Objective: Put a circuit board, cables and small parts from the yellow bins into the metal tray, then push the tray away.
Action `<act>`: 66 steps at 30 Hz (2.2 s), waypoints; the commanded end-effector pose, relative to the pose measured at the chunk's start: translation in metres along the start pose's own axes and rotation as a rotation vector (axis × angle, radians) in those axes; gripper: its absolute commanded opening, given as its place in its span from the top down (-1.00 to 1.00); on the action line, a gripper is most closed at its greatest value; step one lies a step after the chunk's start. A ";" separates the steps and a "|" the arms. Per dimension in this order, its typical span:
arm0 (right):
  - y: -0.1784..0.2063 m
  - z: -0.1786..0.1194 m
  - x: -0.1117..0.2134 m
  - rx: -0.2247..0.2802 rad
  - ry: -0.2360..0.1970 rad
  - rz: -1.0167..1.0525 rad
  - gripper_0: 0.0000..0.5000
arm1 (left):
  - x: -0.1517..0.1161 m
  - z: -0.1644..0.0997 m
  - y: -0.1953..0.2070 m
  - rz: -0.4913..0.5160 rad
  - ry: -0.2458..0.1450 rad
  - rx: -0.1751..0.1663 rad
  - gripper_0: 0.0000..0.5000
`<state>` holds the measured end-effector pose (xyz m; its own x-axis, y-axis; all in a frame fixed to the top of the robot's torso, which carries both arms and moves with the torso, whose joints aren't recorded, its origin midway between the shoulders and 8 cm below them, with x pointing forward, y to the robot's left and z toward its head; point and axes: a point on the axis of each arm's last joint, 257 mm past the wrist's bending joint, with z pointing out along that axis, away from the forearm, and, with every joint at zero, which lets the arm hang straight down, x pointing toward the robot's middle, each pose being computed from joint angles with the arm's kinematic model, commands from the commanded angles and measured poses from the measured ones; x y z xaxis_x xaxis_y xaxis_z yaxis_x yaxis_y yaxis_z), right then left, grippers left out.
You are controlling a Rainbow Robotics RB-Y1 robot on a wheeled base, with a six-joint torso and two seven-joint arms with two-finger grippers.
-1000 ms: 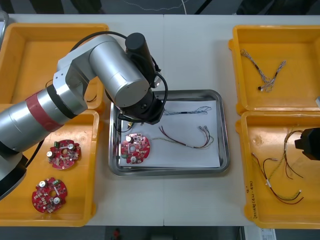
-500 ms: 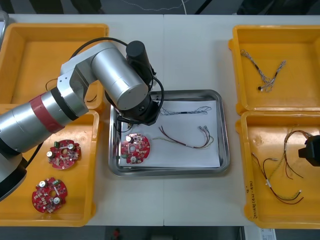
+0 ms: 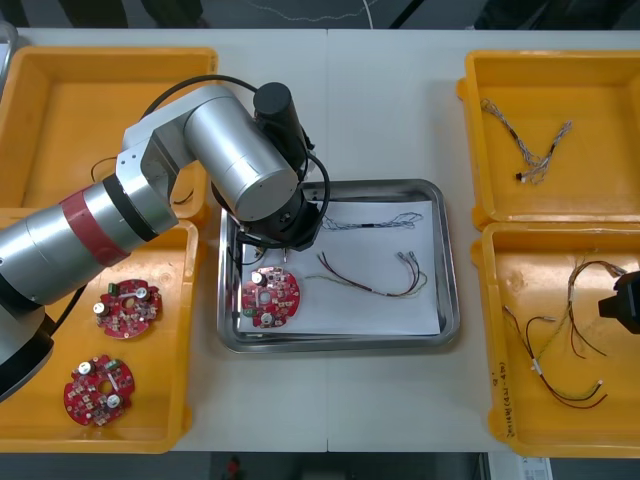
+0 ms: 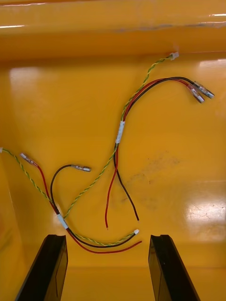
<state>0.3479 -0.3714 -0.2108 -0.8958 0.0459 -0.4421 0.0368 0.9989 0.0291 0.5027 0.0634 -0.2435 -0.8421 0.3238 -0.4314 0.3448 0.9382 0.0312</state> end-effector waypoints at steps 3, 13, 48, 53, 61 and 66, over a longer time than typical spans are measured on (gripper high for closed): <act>-0.016 -0.012 -0.004 0.032 -0.018 0.053 -1.00 | -0.024 -0.033 -0.027 0.010 -0.052 0.034 -1.00; -0.010 -0.011 -0.004 0.014 -0.012 0.048 -1.00 | -0.034 -0.083 -0.015 -0.043 -0.055 0.055 -1.00; 0.132 -0.048 -0.054 -0.197 -0.079 -0.441 -1.00 | 0.019 -0.169 0.154 -0.268 -0.026 -0.060 -1.00; 0.176 -0.053 -0.052 -0.226 -0.086 -0.605 -1.00 | 0.031 -0.173 0.173 -0.311 -0.038 -0.066 -1.00; 0.231 -0.047 -0.022 -0.254 -0.030 -0.872 -1.00 | 0.058 -0.175 0.213 -0.332 -0.056 -0.113 -1.00; 0.251 -0.041 -0.007 -0.237 -0.011 -1.076 -1.00 | 0.072 -0.177 0.234 -0.356 -0.062 -0.134 -1.00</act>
<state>0.3481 -0.1304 -0.1694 -0.5622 -0.7273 -0.3936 -0.7636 0.6393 -0.0906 0.4541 0.2945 -0.1198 -0.8851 -0.1375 -0.4446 -0.0965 0.9888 -0.1138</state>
